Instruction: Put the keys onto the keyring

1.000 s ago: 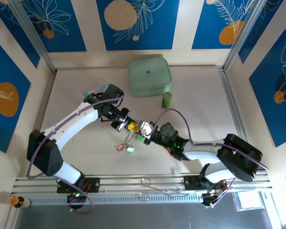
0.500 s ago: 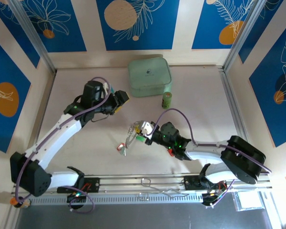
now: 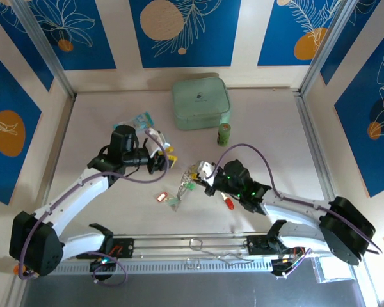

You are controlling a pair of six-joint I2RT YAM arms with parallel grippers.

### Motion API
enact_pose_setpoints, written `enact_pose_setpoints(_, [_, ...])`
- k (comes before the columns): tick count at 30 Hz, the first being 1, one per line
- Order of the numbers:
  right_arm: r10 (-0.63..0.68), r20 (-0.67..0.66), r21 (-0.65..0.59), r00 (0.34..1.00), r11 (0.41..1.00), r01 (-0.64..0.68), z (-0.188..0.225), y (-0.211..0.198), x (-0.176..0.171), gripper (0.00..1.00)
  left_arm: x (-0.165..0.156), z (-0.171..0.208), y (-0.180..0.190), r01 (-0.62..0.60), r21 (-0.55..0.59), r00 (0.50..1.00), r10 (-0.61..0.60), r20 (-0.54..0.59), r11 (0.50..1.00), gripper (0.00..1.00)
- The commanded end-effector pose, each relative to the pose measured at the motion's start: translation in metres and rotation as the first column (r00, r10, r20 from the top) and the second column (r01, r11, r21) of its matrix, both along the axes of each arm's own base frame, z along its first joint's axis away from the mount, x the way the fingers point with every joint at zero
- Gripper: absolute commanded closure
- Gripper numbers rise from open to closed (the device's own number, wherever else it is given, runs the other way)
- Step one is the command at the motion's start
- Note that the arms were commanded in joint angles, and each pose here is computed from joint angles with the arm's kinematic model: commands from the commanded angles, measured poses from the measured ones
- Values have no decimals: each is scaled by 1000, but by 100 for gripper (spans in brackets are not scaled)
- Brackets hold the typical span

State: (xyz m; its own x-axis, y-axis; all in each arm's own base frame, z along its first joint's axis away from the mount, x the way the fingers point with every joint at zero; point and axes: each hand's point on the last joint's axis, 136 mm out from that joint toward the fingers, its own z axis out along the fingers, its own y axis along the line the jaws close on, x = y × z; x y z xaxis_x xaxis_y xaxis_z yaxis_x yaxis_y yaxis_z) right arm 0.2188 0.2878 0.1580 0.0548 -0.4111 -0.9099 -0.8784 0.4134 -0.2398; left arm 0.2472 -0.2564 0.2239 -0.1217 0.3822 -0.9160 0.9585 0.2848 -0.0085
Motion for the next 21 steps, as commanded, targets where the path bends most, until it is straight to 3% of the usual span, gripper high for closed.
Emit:
enact_pose_setpoints(1, [52,28,14,998,999,-52,18,0,-4,100,-55,-13,-10,338,2,939,-337,65,941,54])
enact_pose_setpoints(6, [95,39,-11,995,995,-94,20,-1,-7,100,-62,-29,-16,414,43,910,-415,14,909,38])
enact_pose_setpoints(17, [98,49,-12,994,995,-98,27,1,-5,100,-70,-49,-35,496,84,868,-492,-67,864,35])
enact_pose_setpoints(21, [101,44,-8,994,995,-101,26,2,-6,100,-66,-56,-39,476,110,879,-467,-95,873,35])
